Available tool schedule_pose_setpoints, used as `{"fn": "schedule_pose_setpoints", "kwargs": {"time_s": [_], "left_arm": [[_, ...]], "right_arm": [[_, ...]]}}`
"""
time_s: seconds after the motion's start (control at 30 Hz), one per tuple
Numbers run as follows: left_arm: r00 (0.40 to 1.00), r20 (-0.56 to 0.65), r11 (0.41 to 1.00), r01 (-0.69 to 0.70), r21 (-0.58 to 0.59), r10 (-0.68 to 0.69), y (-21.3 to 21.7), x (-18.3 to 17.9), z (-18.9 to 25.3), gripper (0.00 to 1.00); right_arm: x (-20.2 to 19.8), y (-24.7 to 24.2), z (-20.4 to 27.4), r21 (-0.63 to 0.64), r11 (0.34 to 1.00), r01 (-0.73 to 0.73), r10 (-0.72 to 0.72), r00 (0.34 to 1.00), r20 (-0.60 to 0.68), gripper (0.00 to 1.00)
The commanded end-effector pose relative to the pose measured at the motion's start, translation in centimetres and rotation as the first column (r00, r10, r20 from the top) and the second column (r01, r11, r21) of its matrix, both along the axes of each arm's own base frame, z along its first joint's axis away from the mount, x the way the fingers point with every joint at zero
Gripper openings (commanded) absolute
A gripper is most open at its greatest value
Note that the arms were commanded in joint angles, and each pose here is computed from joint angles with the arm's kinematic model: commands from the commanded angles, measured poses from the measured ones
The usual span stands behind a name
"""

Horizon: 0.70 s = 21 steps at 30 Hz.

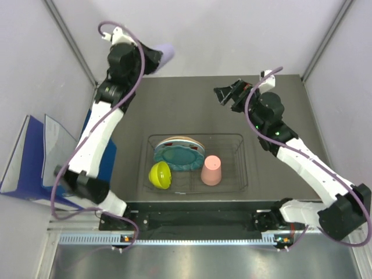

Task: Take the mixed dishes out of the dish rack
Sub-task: Place the cup at the center of the board.

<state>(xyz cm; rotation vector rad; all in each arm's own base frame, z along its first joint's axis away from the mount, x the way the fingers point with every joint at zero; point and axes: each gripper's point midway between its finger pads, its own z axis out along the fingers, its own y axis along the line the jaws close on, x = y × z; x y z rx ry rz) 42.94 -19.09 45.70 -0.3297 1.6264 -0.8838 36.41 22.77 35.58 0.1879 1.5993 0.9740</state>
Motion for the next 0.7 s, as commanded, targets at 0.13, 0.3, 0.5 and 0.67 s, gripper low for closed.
{"fn": "schedule_pose_setpoints", "kwargs": {"time_s": [0.13,0.3,0.5,0.67], "left_arm": [[0.706,-0.335,0.708,-0.328,0.626,0.624,12.1,10.3,-17.2,0.00],[0.612,-0.434,0.709,-0.321,0.628,0.661,16.4,12.3,-23.0,0.00],[0.499,-0.516,0.692,-0.273,0.669,0.696,19.4,11.9,-29.3,0.00],[0.472,-0.564,0.712,-0.229,0.664,0.678,19.3,11.3,-32.2,0.00]], "right_arm": [[-1.7,-6.1,-5.6,-0.480,0.820,0.310,-0.392,0.916,-0.078,1.00],[-3.0,-6.3,-7.6,-0.531,0.798,0.286,-0.384,0.920,-0.081,1.00],[-3.3,-6.3,-8.8,-0.557,0.788,0.261,-0.367,0.926,-0.086,1.00],[-2.9,-5.4,-9.8,-0.565,0.794,0.225,-0.342,0.933,-0.109,1.00]]}}
